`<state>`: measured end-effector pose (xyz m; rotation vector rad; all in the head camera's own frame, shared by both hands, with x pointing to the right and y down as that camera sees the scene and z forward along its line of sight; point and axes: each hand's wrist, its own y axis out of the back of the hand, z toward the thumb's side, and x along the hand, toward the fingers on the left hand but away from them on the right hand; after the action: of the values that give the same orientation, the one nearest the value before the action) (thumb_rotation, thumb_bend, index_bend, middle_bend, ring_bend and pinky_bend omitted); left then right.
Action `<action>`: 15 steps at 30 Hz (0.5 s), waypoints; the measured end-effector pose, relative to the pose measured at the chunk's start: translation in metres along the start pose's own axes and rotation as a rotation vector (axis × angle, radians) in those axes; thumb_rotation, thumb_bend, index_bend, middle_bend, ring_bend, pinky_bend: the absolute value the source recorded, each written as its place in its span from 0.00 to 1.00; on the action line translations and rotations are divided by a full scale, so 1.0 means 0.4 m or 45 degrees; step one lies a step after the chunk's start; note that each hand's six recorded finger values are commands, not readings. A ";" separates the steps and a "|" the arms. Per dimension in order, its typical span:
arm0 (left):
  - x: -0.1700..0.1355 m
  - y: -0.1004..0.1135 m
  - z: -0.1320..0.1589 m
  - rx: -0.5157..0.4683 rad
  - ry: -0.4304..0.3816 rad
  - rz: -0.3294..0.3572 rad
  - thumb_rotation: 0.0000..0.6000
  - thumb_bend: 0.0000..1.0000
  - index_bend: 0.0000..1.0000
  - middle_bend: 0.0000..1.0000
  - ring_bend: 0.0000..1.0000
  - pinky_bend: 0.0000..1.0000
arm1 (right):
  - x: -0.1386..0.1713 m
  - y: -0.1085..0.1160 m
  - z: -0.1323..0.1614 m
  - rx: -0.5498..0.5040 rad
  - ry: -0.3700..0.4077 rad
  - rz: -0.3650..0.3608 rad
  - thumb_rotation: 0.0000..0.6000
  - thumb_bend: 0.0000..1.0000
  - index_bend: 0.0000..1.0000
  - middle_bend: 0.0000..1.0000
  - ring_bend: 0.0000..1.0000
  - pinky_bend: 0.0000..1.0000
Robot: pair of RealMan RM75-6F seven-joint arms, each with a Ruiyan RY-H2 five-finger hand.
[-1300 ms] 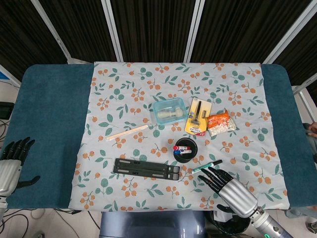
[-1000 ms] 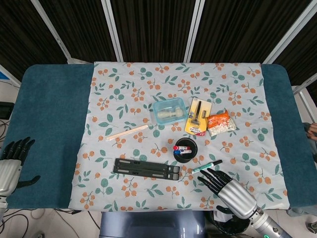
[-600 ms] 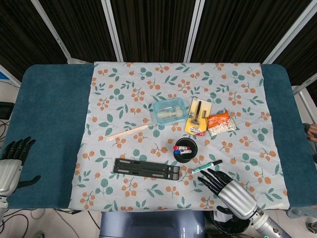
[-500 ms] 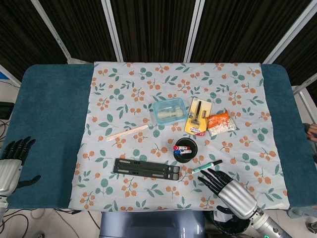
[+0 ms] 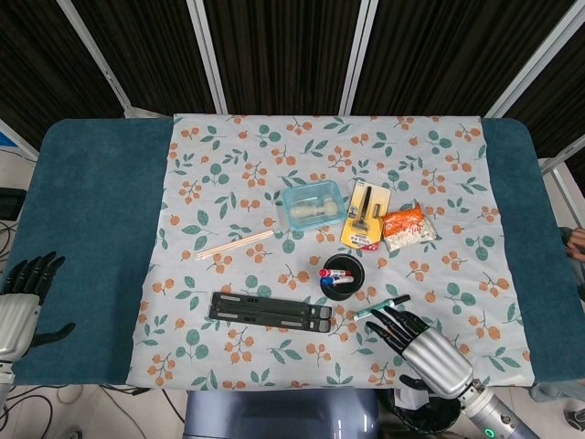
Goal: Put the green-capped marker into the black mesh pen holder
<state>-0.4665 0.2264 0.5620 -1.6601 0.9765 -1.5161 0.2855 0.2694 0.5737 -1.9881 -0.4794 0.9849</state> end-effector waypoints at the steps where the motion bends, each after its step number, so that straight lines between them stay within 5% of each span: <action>1: 0.000 0.000 0.000 -0.001 0.001 0.000 1.00 0.03 0.00 0.00 0.00 0.00 | -0.005 -0.002 -0.003 0.000 -0.005 0.000 1.00 0.07 0.05 0.02 0.01 0.20; 15: 0.004 0.000 -0.001 -0.012 0.004 -0.005 1.00 0.03 0.00 0.00 0.00 0.00 | -0.132 -0.061 -0.035 0.059 -0.051 0.023 1.00 0.19 0.31 0.24 0.14 0.22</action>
<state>-0.4667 0.2252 0.5628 -1.6677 0.9834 -1.5193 0.2646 0.2423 0.6230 -1.9374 -0.4568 1.0400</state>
